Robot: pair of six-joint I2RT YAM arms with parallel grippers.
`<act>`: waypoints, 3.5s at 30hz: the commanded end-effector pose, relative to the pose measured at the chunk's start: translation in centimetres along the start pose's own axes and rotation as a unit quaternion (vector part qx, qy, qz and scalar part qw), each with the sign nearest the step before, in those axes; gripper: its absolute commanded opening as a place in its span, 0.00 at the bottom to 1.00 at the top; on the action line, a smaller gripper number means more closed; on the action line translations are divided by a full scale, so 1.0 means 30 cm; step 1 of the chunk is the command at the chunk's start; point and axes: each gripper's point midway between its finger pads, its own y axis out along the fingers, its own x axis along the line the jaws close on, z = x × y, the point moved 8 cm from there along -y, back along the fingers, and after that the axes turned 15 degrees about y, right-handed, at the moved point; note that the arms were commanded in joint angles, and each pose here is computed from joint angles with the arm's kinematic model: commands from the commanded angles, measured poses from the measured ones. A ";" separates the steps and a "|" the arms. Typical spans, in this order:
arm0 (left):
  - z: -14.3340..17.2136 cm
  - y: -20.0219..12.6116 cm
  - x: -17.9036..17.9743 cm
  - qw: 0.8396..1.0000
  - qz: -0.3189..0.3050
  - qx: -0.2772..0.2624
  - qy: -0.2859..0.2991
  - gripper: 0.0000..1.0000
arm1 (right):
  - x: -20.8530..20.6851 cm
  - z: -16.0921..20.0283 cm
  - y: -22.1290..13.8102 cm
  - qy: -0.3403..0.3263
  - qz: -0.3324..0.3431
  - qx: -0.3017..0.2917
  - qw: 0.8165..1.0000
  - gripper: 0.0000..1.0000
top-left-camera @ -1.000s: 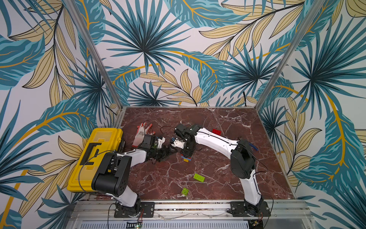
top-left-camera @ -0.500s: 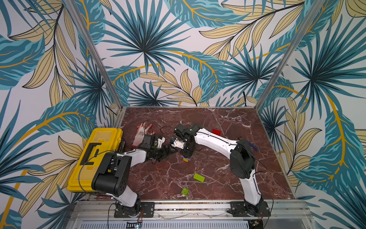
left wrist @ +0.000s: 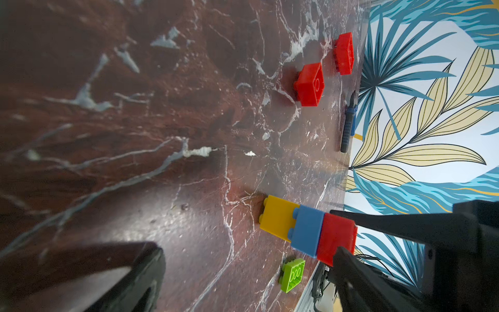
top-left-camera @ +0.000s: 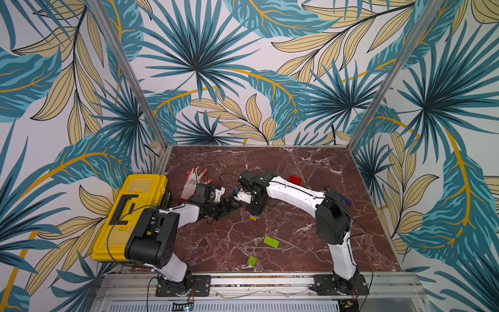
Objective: Assemble a carrot with lego
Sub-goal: Assemble the lego brick with the lego brick, then pick up the lego brick from the center of the board.
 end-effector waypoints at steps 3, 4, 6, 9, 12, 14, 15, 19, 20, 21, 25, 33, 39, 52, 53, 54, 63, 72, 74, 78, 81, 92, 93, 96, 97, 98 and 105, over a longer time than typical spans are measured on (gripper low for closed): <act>0.018 0.002 0.016 1.000 0.000 0.009 -0.009 1.00 | -0.013 0.051 0.118 0.006 0.018 0.062 0.998 0.28; 0.018 0.003 0.015 1.000 0.000 0.010 -0.009 1.00 | -0.013 0.048 0.108 0.008 0.018 0.056 0.998 0.28; 0.017 0.002 0.015 1.000 0.001 0.010 -0.009 1.00 | -0.009 0.041 0.085 0.012 0.013 0.043 0.999 0.32; 0.017 0.002 0.014 1.000 0.001 0.009 -0.008 1.00 | -0.007 0.030 0.060 0.017 0.010 0.025 1.000 0.38; 0.017 0.000 0.013 1.000 0.000 0.008 -0.007 1.00 | -0.008 0.017 0.036 0.019 0.010 0.009 1.000 0.42; 0.019 0.000 0.013 1.000 0.000 0.008 -0.007 1.00 | -0.008 0.011 0.016 0.020 0.011 0.000 1.000 0.44; 0.018 0.000 0.014 1.000 -0.001 0.008 -0.007 1.00 | -0.011 0.011 0.009 0.022 0.011 -0.002 1.000 0.46; 0.017 -0.001 0.014 1.000 0.000 0.007 -0.006 1.00 | -0.011 0.007 -0.026 0.024 0.008 -0.019 1.000 0.58; 0.017 -0.001 0.014 1.000 -0.001 0.008 -0.006 1.00 | -0.009 0.006 -0.038 0.023 0.005 -0.025 0.999 0.62; 0.017 0.000 0.013 1.000 0.000 0.008 -0.006 1.00 | -0.005 0.006 -0.054 0.022 0.000 -0.032 0.999 0.67; 0.016 -0.001 0.013 1.000 0.001 0.007 -0.005 0.99 | -0.003 0.007 -0.139 0.022 -0.012 -0.068 0.997 0.82; 0.004 -0.013 -0.053 0.997 0.062 -0.010 0.041 0.99 | -0.224 0.141 -0.287 0.138 -0.007 -0.129 0.982 0.99; -0.006 0.016 -0.103 0.993 0.098 -0.001 0.064 1.00 | -0.510 0.222 -0.247 0.250 0.038 -0.143 0.957 0.95; -0.036 0.103 -0.132 0.989 0.130 0.026 0.065 0.97 | -0.827 0.201 -0.092 0.324 0.078 -0.110 0.936 0.81; -0.033 0.108 -0.134 0.989 0.132 0.029 0.066 0.96 | -0.845 0.199 -0.078 0.320 0.083 -0.101 0.938 0.81; -0.034 0.111 -0.136 0.988 0.133 0.031 0.066 0.96 | -0.860 0.196 -0.064 0.316 0.088 -0.094 0.940 0.81; -0.030 0.132 -0.120 0.989 0.130 0.040 0.054 0.95 | -0.970 0.198 -0.002 0.273 0.100 -0.057 0.955 0.81; -0.033 0.136 -0.101 0.990 0.126 0.040 0.044 0.95 | -0.980 0.164 0.041 0.244 0.067 -0.051 0.966 0.78; -0.034 0.133 -0.097 0.991 0.125 0.039 0.042 0.95 | -0.979 0.158 0.042 0.241 0.063 -0.049 0.967 0.78; -0.037 0.131 -0.093 0.991 0.124 0.038 0.041 0.96 | -0.956 0.156 0.041 0.243 0.040 -0.041 0.968 0.71; -0.038 0.131 -0.091 0.991 0.123 0.037 0.040 0.96 | -0.903 0.150 0.043 0.239 0.029 -0.060 0.969 0.71; -0.039 0.123 -0.081 0.992 0.120 0.034 0.035 0.96 | -0.966 0.134 0.148 0.234 0.042 -0.056 0.970 0.74; -0.039 0.124 -0.080 0.992 0.120 0.034 0.035 0.96 | -0.967 0.133 0.153 0.236 0.039 -0.048 0.970 0.73; -0.043 0.128 -0.078 0.992 0.121 0.035 0.032 0.96 | -0.960 0.150 0.166 0.249 0.037 -0.025 0.967 0.71; -0.042 0.129 -0.077 0.992 0.120 0.036 0.032 0.96 | -0.955 0.157 0.165 0.255 0.036 -0.024 0.966 0.70; -0.041 0.130 -0.077 0.992 0.120 0.036 0.032 0.96 | -0.945 0.167 0.167 0.261 0.036 -0.019 0.964 0.69; -0.043 0.127 -0.078 0.992 0.120 0.034 0.034 0.96 | -0.856 0.222 0.185 0.290 0.053 0.012 0.955 0.61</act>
